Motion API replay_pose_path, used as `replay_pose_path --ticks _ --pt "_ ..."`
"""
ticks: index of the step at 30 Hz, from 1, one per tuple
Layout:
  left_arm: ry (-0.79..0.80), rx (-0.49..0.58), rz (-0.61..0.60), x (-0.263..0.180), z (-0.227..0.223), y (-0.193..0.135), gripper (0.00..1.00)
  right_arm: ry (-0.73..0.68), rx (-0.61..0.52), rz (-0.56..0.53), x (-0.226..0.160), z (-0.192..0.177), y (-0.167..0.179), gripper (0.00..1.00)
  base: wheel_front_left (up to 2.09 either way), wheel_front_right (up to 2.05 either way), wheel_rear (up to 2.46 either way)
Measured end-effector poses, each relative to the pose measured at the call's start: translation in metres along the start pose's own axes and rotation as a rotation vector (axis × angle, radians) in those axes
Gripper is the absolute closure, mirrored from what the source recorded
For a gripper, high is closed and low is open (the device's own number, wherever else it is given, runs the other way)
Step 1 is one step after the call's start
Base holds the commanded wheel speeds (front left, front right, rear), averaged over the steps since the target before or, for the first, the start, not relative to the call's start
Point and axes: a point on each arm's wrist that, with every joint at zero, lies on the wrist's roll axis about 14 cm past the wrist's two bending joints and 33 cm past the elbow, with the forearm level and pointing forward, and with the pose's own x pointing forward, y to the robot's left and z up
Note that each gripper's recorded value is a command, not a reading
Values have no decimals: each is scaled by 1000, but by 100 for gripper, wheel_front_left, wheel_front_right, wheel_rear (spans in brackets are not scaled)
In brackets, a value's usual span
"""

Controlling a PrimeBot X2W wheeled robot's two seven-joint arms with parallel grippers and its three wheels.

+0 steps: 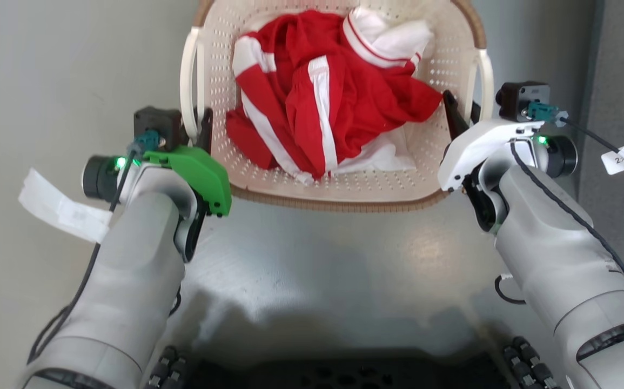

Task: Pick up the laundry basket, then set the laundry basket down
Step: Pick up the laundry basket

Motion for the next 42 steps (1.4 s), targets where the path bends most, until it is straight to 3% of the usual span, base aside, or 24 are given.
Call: replay_pose_path --ticks 7,22,42 --pt "2 -15 11 -21 2 -6 100 -10 8 0 -19 10 6 100 0 0 0" --pt "61 -36 1 -82 -20 -28 100 104 44 3 -81 -14 20 100 0 0 0" --pt "96 -18 -24 -146 -39 -51 100 152 63 24 -152 -39 42 100 0 0 0"
